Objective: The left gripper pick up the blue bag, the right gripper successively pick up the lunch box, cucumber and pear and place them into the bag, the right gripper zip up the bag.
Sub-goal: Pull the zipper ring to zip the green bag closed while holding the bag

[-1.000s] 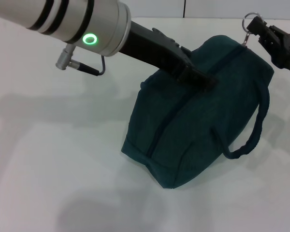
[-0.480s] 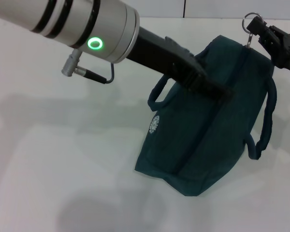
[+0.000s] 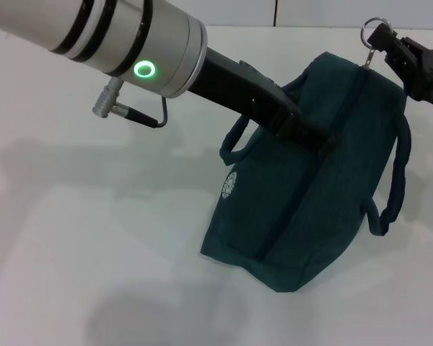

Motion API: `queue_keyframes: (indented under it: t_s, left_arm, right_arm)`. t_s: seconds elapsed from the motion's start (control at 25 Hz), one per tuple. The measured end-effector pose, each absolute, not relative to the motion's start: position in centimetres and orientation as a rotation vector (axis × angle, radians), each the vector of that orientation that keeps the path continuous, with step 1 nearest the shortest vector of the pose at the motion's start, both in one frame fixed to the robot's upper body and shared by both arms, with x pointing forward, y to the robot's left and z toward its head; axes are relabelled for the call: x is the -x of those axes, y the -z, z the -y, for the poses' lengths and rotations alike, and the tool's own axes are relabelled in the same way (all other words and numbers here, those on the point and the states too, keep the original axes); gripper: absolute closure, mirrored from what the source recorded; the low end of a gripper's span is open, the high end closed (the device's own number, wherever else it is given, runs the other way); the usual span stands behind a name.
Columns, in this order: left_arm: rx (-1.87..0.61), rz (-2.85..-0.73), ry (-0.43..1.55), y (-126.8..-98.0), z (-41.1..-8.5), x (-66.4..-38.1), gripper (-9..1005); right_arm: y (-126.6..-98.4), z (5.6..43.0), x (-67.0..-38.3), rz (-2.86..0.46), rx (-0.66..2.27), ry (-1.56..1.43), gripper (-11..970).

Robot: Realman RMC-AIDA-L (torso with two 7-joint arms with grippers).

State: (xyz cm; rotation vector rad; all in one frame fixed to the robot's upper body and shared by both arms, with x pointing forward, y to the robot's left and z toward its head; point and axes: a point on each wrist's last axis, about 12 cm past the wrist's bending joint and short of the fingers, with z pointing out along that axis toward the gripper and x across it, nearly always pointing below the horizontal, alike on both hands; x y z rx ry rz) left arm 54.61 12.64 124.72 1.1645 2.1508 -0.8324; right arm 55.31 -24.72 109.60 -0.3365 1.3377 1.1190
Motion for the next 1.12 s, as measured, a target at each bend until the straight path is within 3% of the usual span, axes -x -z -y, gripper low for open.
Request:
queue_keyframes:
  t_s: [0.24,0.64,1.12]
  left_arm:
    - [-1.145,-2.199,0.826,-124.0,-12.7,-55.0,114]
    - [-1.145,-2.185,0.810,-123.2,-13.2,-55.5,263]
    - [-1.189,-2.166,0.829,-122.8,-13.3,-56.0,709]
  right_arm:
    - [-109.5,24.7,-55.3,-1.345,0.332,-1.116,954]
    - [-109.5,24.8,-55.4,-1.347,0.329,-1.117,953]
    - [-109.5,24.8,-55.4,-1.350,0.321,-1.125,954]
